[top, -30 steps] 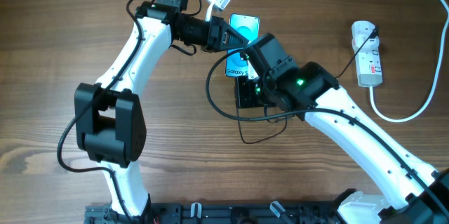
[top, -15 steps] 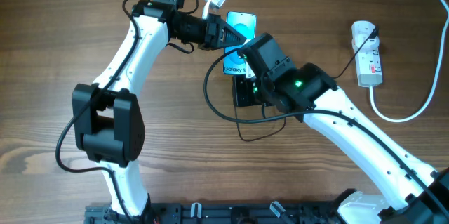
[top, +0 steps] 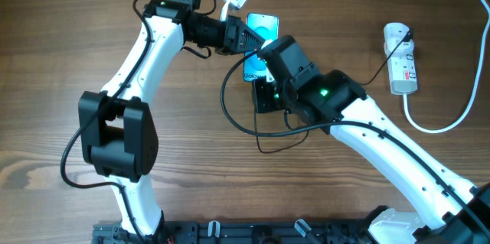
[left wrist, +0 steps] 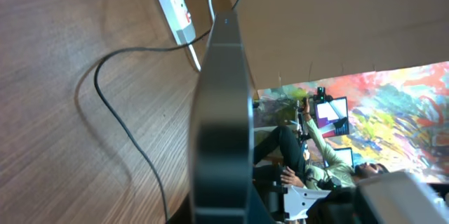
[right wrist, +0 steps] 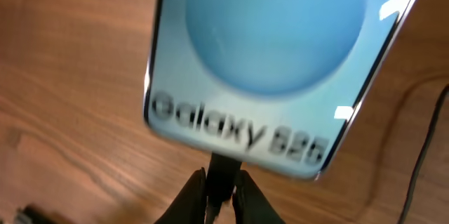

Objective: Plug charger to phone and switch on socket
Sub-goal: 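Push the USB-C plug up into the phone's bottom port with the right gripper, then lower the plugged phone flat onto the table with the left gripper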

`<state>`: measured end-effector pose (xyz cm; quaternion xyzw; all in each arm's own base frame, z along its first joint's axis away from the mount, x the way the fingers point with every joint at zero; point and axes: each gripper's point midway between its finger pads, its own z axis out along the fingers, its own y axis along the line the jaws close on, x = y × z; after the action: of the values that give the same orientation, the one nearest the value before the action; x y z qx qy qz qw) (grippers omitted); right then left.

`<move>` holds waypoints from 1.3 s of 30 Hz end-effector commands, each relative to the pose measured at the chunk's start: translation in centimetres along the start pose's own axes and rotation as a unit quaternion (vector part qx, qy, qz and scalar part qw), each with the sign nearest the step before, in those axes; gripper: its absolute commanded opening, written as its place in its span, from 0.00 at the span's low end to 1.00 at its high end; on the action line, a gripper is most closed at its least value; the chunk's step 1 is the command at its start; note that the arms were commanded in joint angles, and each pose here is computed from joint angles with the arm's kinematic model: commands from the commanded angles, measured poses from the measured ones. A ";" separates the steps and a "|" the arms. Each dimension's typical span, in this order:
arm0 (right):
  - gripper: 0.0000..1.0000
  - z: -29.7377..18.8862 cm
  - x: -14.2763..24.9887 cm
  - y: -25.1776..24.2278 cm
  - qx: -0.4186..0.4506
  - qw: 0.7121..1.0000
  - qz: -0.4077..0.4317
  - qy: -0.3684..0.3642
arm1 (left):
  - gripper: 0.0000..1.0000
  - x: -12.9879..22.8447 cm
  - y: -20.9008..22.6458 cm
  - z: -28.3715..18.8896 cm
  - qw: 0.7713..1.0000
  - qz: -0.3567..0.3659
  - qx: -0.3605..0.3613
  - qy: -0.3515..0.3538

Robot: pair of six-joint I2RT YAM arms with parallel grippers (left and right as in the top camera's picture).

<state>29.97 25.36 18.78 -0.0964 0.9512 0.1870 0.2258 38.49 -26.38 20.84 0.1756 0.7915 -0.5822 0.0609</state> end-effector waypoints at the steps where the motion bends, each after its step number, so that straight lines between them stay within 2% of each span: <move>1: 0.22 -1.2 -2.3 -1.9 0.044 0.998 0.012 -0.044 | 0.04 0.6 -1.7 0.2 1.000 0.010 0.007 0.006; 4: 0.30 -1.3 -1.6 -1.5 0.030 0.999 0.014 -0.029 | 0.04 0.5 -1.5 0.2 1.000 0.010 0.002 0.005; 5: 0.36 -1.4 -1.4 -1.4 0.025 0.999 0.014 -0.023 | 0.04 0.5 -1.2 0.2 1.000 0.010 -0.006 0.005; 8: 0.79 -2.0 -0.6 -0.8 0.007 1.000 0.015 -0.008 | 0.04 0.4 0.0 0.1 0.999 0.006 -0.042 0.002; 10: 0.99 -2.7 -0.1 -0.8 0.004 1.000 0.024 -0.004 | 0.04 0.4 0.5 0.1 0.998 0.004 -0.057 0.000; 14: 1.00 -4.6 0.8 -1.1 0.005 0.999 0.051 -0.001 | 0.04 0.3 0.9 0.0 0.998 0.005 -0.067 -0.001; 22: 1.00 -7.3 1.5 -1.6 0.011 0.998 0.059 -0.013 | 0.04 0.7 3.9 -0.3 0.989 -0.006 -0.146 -0.001; 28: 1.00 -7.1 1.8 -1.8 0.015 0.996 0.082 -0.007 | 0.04 2.2 7.2 -0.2 0.979 -0.061 -0.192 0.004; 30: 1.00 -7.0 1.8 -1.7 0.013 0.996 0.089 -0.006 | 0.04 3.0 8.5 0.2 0.977 -0.091 -0.194 0.009; 39: 1.00 -7.0 2.6 -1.7 0.012 0.994 0.108 0.010 | 0.04 4.6 12.5 1.7 0.971 -0.132 -0.198 0.035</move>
<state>25.52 20.67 22.02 -0.0027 0.9631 0.1867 0.1939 38.79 -23.44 9.93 0.0864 0.9077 -0.4102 0.0165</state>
